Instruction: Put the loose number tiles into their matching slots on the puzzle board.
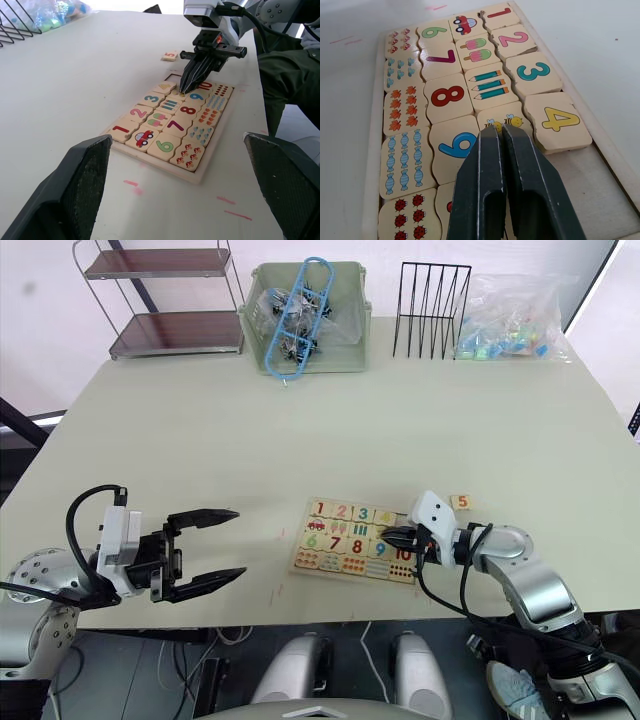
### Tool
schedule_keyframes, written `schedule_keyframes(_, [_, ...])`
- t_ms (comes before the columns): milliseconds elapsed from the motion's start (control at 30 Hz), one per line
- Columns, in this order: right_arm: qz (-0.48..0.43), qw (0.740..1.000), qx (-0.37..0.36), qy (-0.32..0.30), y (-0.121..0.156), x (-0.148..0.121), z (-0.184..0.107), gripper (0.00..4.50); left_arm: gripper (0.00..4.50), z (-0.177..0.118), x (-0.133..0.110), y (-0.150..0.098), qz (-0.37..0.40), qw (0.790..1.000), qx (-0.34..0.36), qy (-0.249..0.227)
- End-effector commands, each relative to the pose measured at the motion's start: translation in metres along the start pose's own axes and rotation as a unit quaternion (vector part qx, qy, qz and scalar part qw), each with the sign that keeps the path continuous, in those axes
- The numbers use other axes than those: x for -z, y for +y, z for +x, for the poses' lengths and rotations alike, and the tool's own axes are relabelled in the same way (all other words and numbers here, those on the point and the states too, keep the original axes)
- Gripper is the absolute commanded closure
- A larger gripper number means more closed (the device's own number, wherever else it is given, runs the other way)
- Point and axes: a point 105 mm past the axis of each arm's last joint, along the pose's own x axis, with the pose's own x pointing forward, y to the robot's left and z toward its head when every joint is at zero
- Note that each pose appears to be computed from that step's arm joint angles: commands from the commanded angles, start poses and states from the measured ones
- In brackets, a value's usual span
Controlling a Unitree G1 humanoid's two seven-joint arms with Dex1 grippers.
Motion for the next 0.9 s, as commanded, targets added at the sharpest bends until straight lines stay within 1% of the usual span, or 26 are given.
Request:
schedule_keyframes(33, [-0.003, 1.000, 0.010, -0.005, -0.0035, -0.0056, -0.0032, 4.35, 0.00, -0.0019, -0.0053, 0.0023, 0.011, 1.000, -0.004, -0.007])
schedule_keyframes(467, [0.004, 1.000, 0.029, -0.006, -0.0106, -0.0064, -0.0038, 4.35, 0.00, -0.0009, -0.0056, 0.0021, 0.010, 1.000, -0.004, -0.008])
schedule_keyframes(900, [0.008, 0.999, 0.031, -0.004, -0.0111, -0.0052, -0.0032, 4.35, 0.00, -0.0001, -0.0057, 0.0016, 0.009, 1.000, -0.002, -0.008])
